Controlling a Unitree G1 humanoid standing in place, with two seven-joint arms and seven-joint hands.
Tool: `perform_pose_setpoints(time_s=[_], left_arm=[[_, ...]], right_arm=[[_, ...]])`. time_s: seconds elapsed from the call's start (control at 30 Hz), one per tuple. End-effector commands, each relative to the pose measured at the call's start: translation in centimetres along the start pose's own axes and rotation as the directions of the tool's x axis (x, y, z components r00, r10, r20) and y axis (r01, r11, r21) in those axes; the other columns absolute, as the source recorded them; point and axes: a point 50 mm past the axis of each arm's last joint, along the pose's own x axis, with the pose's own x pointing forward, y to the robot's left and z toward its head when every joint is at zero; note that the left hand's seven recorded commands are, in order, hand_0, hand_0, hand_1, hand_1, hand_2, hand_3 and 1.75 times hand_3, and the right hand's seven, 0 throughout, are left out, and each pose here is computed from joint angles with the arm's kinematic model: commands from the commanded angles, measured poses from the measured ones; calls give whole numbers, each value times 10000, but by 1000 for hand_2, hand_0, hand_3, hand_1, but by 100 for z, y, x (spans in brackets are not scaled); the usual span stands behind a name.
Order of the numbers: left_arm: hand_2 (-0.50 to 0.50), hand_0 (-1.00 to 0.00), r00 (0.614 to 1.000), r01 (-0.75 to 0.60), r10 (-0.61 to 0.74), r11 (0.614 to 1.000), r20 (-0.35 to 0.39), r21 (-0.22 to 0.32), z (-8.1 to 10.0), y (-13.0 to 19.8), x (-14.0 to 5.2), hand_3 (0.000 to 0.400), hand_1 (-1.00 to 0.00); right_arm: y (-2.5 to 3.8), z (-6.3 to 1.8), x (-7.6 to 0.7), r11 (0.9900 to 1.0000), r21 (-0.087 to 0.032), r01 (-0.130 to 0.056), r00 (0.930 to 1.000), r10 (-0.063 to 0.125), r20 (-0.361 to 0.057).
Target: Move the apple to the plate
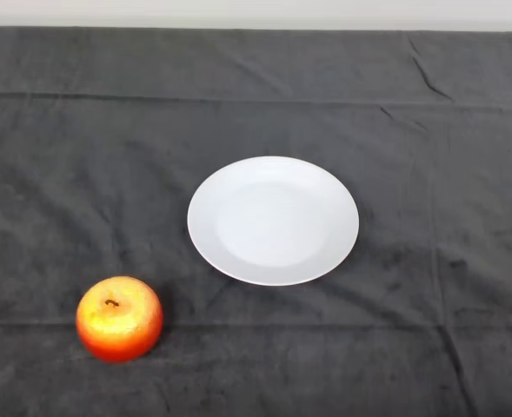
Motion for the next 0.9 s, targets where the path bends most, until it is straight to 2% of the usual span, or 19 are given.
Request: perform_pose_setpoints(time_s=[0.03, 0.9], left_arm=[[0, 0, 9997, -260, 259, 9994, -43, -224, -12, -8, 9, 0, 0], [0, 0, 9981, -4, -9, 9998, 622, 216, 98, 0, 62, 0, 0]], right_arm=[[-25, -2, -23, 9997, 231, 48, 9999, -50, 97], [-25, -2, -23, 9997, 231, 46, 9999, -49, 97]])
